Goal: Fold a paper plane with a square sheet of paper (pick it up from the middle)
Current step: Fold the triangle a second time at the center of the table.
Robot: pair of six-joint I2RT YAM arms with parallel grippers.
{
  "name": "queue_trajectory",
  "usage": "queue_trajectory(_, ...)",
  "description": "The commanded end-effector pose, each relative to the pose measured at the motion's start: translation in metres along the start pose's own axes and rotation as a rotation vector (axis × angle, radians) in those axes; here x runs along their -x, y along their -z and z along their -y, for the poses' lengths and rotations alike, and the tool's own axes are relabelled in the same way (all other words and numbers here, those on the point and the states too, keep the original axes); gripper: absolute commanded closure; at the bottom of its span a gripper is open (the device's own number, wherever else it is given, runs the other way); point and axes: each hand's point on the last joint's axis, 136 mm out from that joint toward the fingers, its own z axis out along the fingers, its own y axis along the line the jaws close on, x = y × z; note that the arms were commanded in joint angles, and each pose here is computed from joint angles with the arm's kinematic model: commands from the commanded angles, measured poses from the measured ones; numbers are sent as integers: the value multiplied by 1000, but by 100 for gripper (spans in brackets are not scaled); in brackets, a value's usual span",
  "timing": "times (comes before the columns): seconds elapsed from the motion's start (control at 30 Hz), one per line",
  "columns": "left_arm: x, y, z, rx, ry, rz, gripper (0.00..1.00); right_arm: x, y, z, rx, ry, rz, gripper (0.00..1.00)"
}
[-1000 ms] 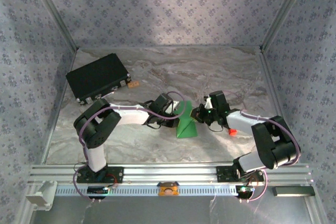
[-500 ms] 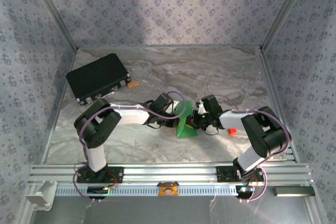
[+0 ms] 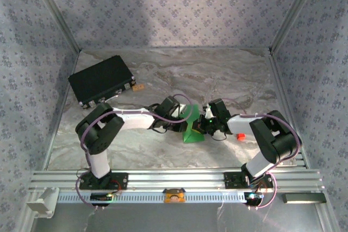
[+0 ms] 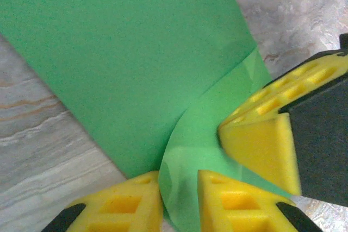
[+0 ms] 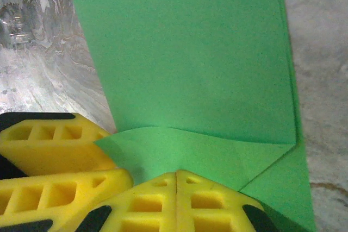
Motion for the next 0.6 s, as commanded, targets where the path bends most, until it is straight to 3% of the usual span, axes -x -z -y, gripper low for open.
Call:
queue_trajectory(0.0,18,36,8,33,60,91,60,-18,-3,42,-149,-70,-26,100)
queue_trajectory(0.13,18,48,22,-39,98,108,64,-18,-2,43,-146,-75,-23,100)
queue_trajectory(0.23,14,50,37,-126,108,86,77,-17,-3,41,-140,-75,-21,100)
queue_trajectory(0.4,-2,37,59,-238,113,-40,92,-17,-3,42,-139,-81,-20,100)
queue_trajectory(0.57,-13,22,70,-289,126,-118,97,-17,-3,42,-139,-84,-18,100)
